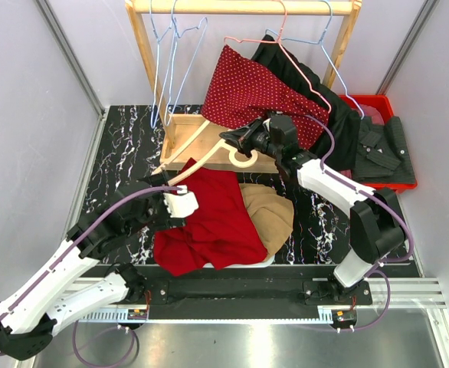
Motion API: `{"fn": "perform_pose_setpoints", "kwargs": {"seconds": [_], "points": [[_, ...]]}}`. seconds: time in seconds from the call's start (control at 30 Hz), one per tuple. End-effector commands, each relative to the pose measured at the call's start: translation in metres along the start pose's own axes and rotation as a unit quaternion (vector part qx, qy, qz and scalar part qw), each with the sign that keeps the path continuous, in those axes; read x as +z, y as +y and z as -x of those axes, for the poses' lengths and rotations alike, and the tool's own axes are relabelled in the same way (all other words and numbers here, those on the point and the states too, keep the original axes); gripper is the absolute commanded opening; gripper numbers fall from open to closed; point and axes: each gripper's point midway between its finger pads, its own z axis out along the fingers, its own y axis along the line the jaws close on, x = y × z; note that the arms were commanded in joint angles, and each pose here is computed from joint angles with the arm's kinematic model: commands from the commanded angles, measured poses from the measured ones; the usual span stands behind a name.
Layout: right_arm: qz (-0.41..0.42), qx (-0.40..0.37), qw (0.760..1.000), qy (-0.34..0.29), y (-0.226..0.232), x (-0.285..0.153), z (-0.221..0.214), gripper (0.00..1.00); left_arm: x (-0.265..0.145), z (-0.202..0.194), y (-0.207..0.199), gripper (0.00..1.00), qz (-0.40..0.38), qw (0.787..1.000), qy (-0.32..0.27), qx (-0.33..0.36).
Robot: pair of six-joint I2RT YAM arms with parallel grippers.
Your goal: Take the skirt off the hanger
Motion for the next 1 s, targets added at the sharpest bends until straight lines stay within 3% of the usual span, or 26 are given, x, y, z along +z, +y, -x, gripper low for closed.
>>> {"fn": "perform_pose_setpoints", "kwargs": {"seconds": [0.0,0.23,0.4,0.7,0.8,0.83,0.9,0.93,0.97], "points": [[0.090,-0.010,0.996,0.018,0.067,-0.010,-0.010,0.00,-0.003,0.000,-0.012,0.99,-0.025,1.000,-0.010,-0.013],[0.087,-0.002,0.996,0.037,0.068,-0.019,-0.022,0.00,-0.002,0.010,0.024,0.99,0.053,0.998,-0.014,-0.004],[0.067,-0.003,0.996,0.058,0.061,-0.028,-0.037,0.00,-0.008,0.012,0.070,0.99,0.184,0.983,-0.008,-0.009],[0.077,0.004,0.994,0.074,0.070,-0.042,-0.052,0.00,0.007,0.005,0.054,0.99,0.160,0.987,-0.001,-0.001],[0.072,0.007,0.995,0.075,0.065,-0.042,-0.055,0.00,0.007,0.008,0.051,0.76,0.147,0.989,-0.007,-0.008],[0.069,0.008,0.995,0.076,0.062,-0.040,-0.055,0.00,0.004,0.011,0.054,0.43,0.148,0.989,-0.010,-0.011],[0.065,0.013,0.995,0.078,0.056,-0.038,-0.056,0.00,0.000,0.011,0.055,0.09,0.149,0.989,-0.011,-0.022],[0.062,0.013,0.995,0.079,0.053,-0.036,-0.056,0.00,-0.003,0.014,0.059,0.00,0.151,0.988,-0.015,-0.026],[0.058,0.015,0.995,0.081,0.049,-0.035,-0.058,0.00,-0.003,0.011,0.057,0.00,0.146,0.989,-0.009,-0.031]]}}
